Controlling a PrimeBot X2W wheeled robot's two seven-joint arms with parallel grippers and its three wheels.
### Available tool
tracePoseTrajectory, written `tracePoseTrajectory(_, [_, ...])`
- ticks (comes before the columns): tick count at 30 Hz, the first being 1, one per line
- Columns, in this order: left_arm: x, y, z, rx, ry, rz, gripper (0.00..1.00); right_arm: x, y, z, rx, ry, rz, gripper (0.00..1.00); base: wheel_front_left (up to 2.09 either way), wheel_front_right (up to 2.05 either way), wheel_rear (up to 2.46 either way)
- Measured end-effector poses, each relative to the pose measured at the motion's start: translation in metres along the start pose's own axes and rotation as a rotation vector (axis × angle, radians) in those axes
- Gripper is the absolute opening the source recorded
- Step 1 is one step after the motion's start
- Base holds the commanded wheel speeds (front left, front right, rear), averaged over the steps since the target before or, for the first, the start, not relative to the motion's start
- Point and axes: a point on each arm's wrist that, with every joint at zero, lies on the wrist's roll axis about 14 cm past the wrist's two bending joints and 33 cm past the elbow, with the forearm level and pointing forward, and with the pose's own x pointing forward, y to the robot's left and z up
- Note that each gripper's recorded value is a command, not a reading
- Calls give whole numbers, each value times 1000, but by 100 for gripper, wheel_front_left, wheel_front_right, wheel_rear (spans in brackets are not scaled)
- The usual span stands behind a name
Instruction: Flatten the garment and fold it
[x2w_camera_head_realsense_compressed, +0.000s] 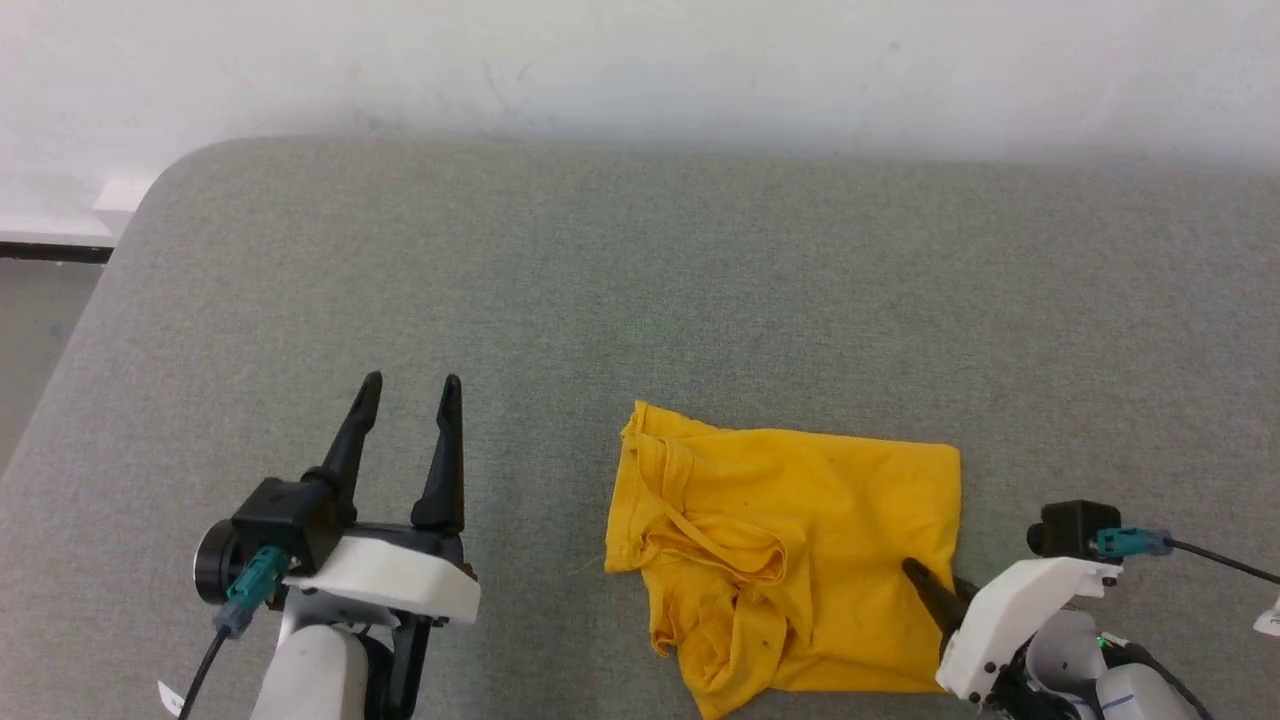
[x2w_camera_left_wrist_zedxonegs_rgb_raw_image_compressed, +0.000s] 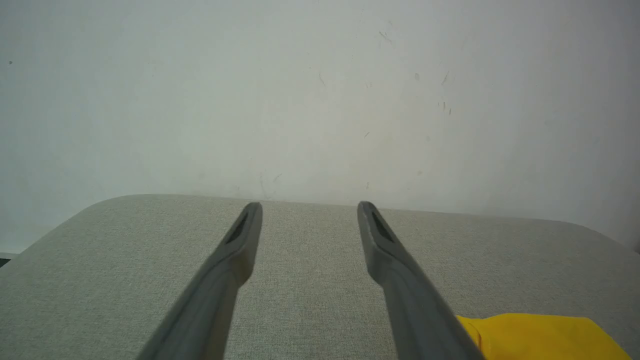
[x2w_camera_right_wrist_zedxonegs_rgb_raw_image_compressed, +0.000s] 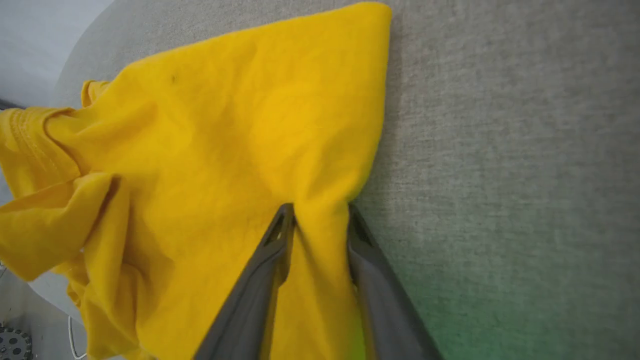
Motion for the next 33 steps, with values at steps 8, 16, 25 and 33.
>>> tracePoseTrajectory(8, [3,-4,-3,-12,4,-9,100,-1,6,21,-248,-37,-43,0,0,0,0])
tracePoseTrajectory(16, [17,-16,-8,-24,6,-38,100,-10,31,98,-735,-151,-136,0,0,0,0])
tracePoseTrajectory(25, [48,-55,-13,-43,-9,-143,100,-47,-52,170,-906,-179,-398,0,0,0,0])
tracePoseTrajectory(33, [76,-85,-31,-48,-1,-221,100,-92,-149,206,-851,-143,-663,0,0,0,0])
